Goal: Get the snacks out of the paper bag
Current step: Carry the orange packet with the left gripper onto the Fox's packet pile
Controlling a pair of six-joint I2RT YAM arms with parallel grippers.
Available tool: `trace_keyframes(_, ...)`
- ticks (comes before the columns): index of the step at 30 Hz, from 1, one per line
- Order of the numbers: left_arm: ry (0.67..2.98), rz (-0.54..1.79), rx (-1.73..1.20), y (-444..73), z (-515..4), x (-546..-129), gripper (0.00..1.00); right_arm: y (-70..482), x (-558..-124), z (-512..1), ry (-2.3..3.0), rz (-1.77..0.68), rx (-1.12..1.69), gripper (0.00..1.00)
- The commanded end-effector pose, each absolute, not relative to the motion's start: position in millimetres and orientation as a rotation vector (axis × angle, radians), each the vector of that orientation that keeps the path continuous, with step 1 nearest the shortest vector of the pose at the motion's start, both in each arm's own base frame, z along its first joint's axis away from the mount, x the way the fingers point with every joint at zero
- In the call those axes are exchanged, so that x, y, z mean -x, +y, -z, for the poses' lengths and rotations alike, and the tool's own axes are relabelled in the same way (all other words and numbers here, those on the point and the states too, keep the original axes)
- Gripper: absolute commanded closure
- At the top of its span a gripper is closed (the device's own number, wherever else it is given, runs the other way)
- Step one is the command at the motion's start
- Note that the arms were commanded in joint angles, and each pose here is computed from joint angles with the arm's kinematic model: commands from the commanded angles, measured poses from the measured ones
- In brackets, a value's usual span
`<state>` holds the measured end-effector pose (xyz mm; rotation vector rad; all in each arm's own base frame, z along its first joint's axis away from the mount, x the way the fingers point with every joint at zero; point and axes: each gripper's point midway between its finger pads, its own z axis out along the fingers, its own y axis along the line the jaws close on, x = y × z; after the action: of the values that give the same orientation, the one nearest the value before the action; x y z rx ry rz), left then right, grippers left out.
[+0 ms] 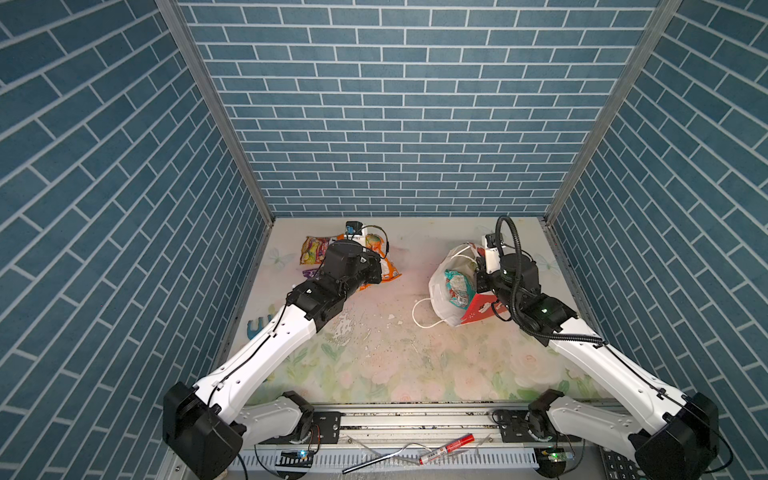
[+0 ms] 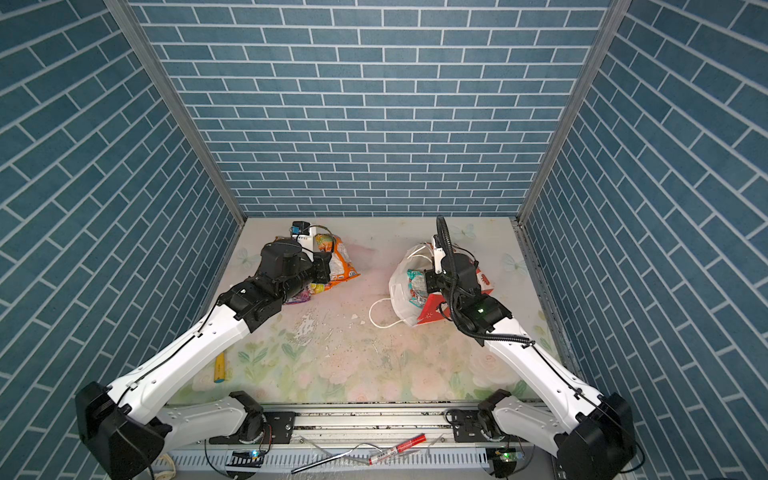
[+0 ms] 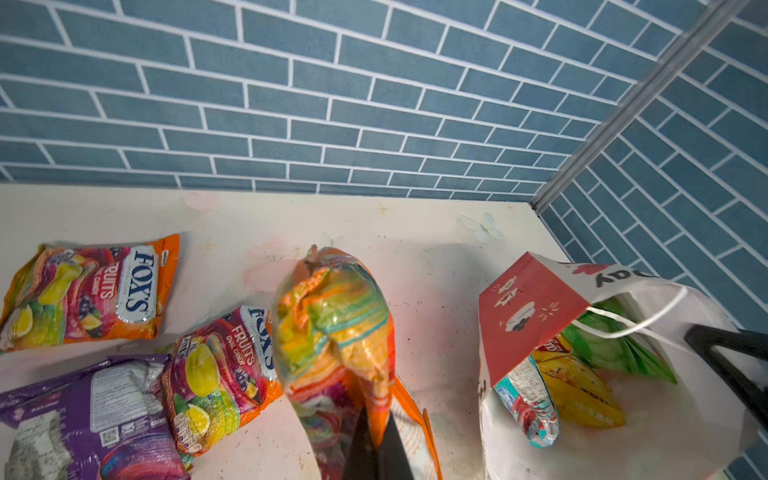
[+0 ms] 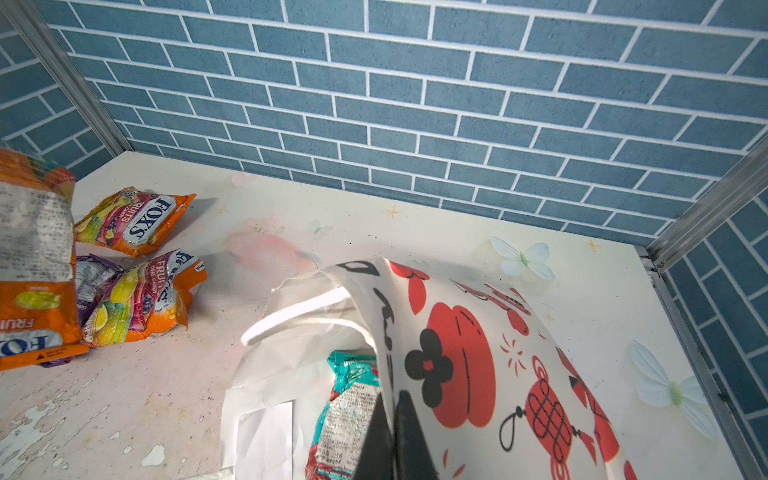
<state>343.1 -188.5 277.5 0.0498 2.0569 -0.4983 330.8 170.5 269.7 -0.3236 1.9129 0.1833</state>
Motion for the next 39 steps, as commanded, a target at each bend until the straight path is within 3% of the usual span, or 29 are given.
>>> trace_keyframes(1, 2.032, 0.577, 0.009, -186, -280, -347, 1.00, 161, -330, -287, 1.853, -0.156, 0.293, 1.00)
trace_keyframes(24, 2.213, 0.272, 0.274, -100, -163, -387, 1.00, 162, -333, -276, 1.872, -0.143, 0.298, 1.00)
trace_keyframes(39, 2.184, 0.193, 0.389, -52, -159, -413, 1.00, 164, -335, -271, 1.884, -0.140, 0.306, 1.00)
